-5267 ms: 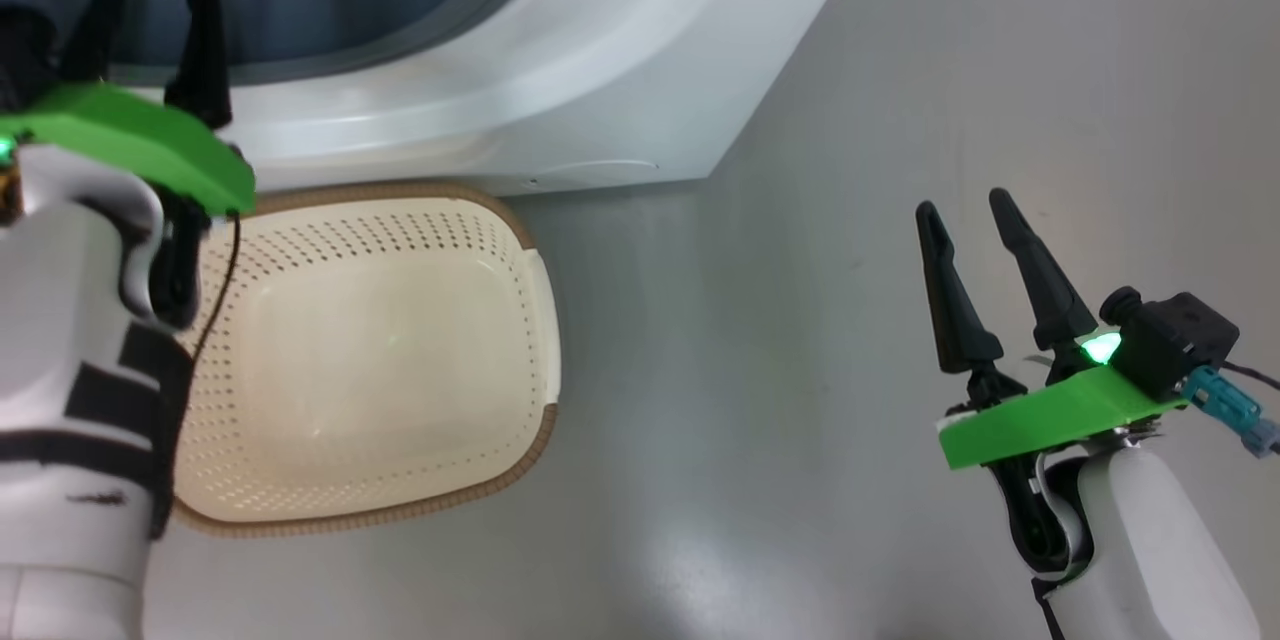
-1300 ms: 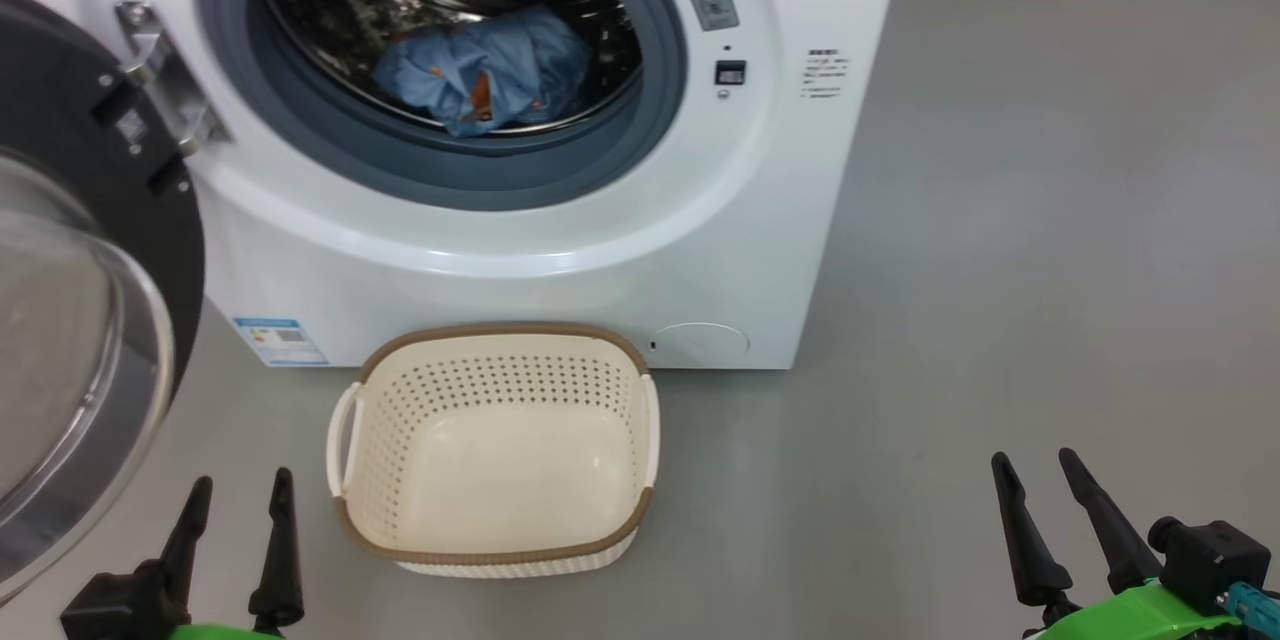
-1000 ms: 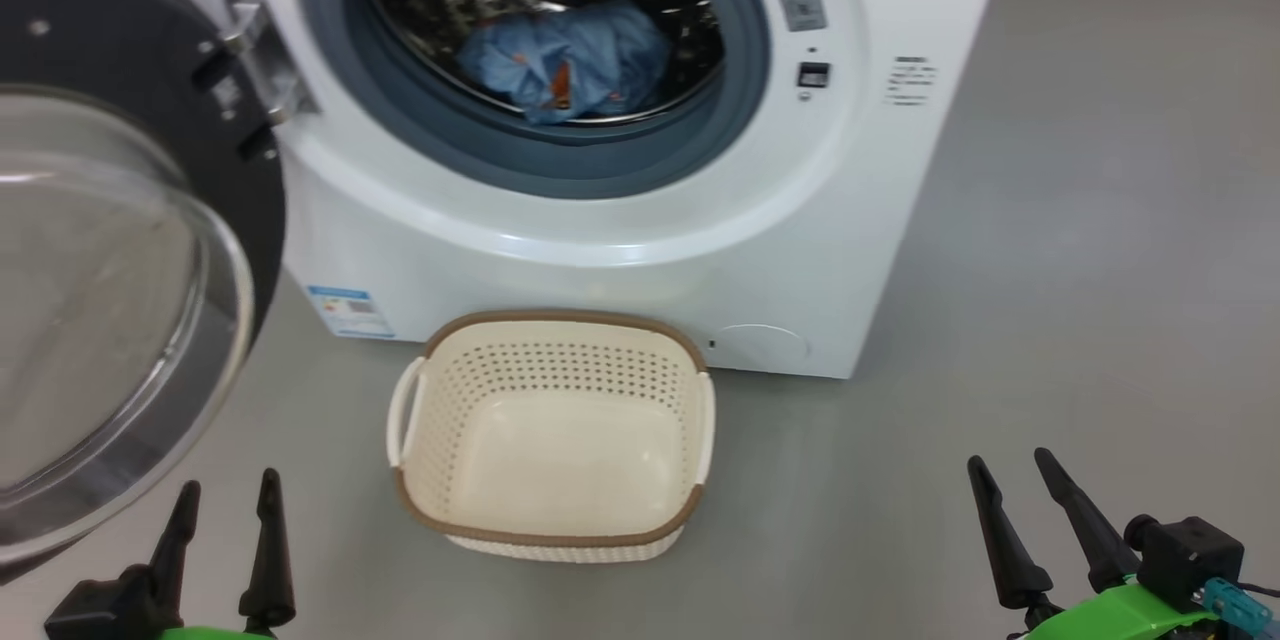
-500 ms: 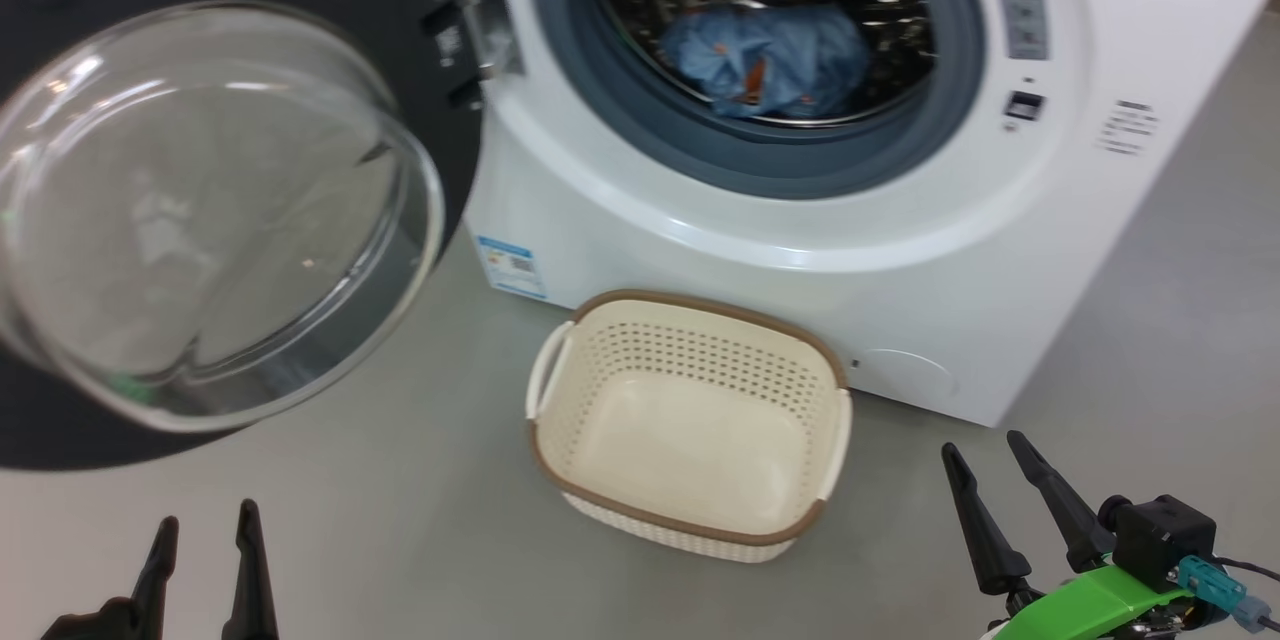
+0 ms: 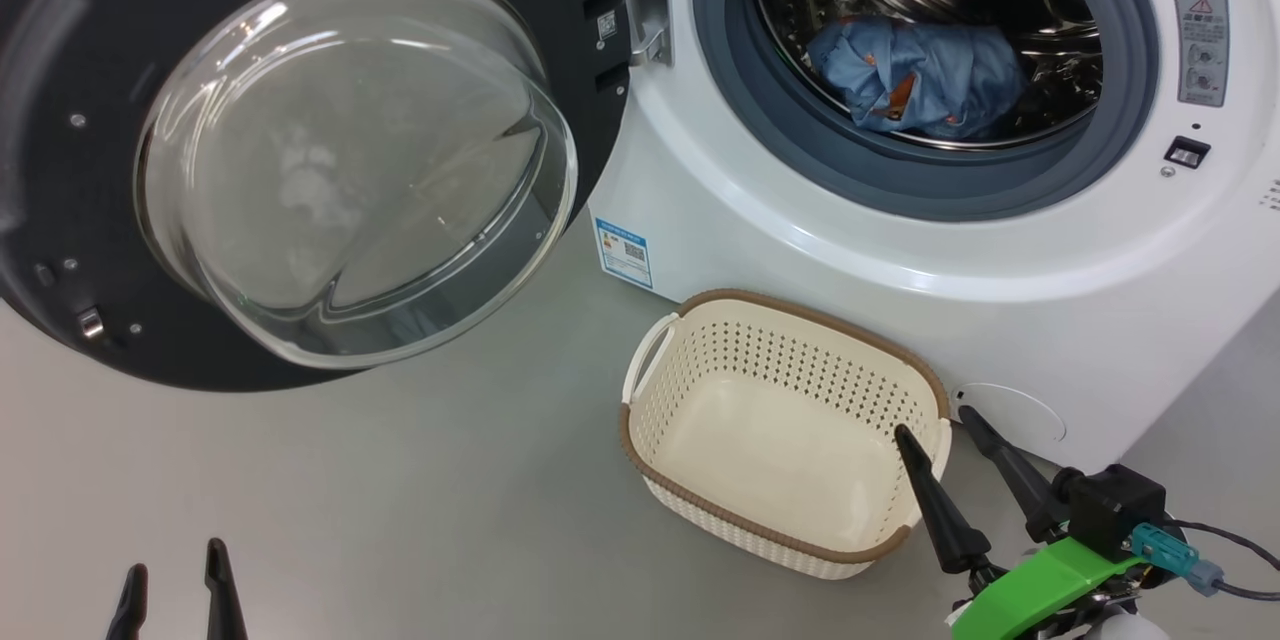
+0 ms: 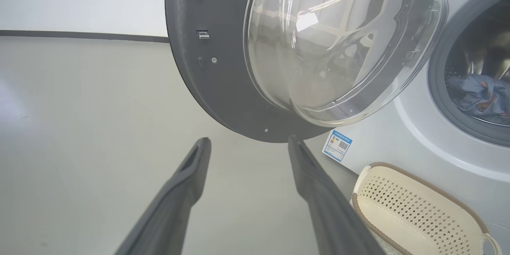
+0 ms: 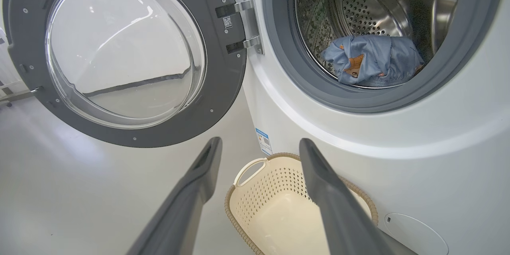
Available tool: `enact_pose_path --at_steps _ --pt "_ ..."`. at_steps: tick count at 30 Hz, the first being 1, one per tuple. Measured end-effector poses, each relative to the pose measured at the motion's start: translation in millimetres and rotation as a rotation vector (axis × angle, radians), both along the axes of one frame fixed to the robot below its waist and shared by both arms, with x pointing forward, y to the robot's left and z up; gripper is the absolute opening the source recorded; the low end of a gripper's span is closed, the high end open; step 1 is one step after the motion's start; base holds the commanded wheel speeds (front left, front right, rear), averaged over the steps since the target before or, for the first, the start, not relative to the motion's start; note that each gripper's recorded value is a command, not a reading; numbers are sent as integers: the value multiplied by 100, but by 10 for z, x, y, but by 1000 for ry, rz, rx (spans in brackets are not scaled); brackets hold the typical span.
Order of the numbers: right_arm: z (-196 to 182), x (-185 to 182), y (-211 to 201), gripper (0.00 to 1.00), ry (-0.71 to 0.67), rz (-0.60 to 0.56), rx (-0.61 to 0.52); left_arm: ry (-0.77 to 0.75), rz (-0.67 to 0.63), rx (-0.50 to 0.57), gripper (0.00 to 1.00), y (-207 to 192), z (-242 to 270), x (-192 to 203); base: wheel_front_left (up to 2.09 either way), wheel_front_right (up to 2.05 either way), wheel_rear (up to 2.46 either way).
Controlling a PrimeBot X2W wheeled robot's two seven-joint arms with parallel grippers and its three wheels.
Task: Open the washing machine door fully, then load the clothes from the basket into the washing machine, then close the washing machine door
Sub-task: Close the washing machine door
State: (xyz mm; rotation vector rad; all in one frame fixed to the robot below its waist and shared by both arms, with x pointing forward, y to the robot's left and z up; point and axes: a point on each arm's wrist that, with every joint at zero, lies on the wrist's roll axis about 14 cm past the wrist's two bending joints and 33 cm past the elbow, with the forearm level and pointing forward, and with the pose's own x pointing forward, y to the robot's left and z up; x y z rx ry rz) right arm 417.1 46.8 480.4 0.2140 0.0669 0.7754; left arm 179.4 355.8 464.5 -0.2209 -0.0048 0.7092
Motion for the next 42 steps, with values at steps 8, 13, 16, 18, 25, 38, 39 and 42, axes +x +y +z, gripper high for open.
enact_pose_path --at_steps 8,13,16,18,25,38,39,42 --pt "-38 -29 73 100 8 29 -9 -12 32 -2 100 23 35 -62 0 0 0" --pt "-30 -26 61 100 13 24 -2 -82 42 10 19 72 215 -57 0 0 0" --pt "-28 -14 43 100 21 12 10 -150 63 65 0 203 480 -58 0 0 0" --pt "-36 1 14 100 26 -1 14 -219 85 125 0 332 763 -41 0 0 0" --pt "-144 25 -159 100 60 -57 18 -463 101 310 0 824 1809 65 0 0 0" --pt "-270 191 -356 100 64 -106 12 -595 121 123 0 1789 2277 487 0 0 0" --pt "-278 213 -365 100 65 -109 14 -593 111 69 0 1832 2245 571 0 0 0" --pt "-330 259 -411 100 73 -120 13 -531 79 -49 0 1934 2119 791 0 0 0"
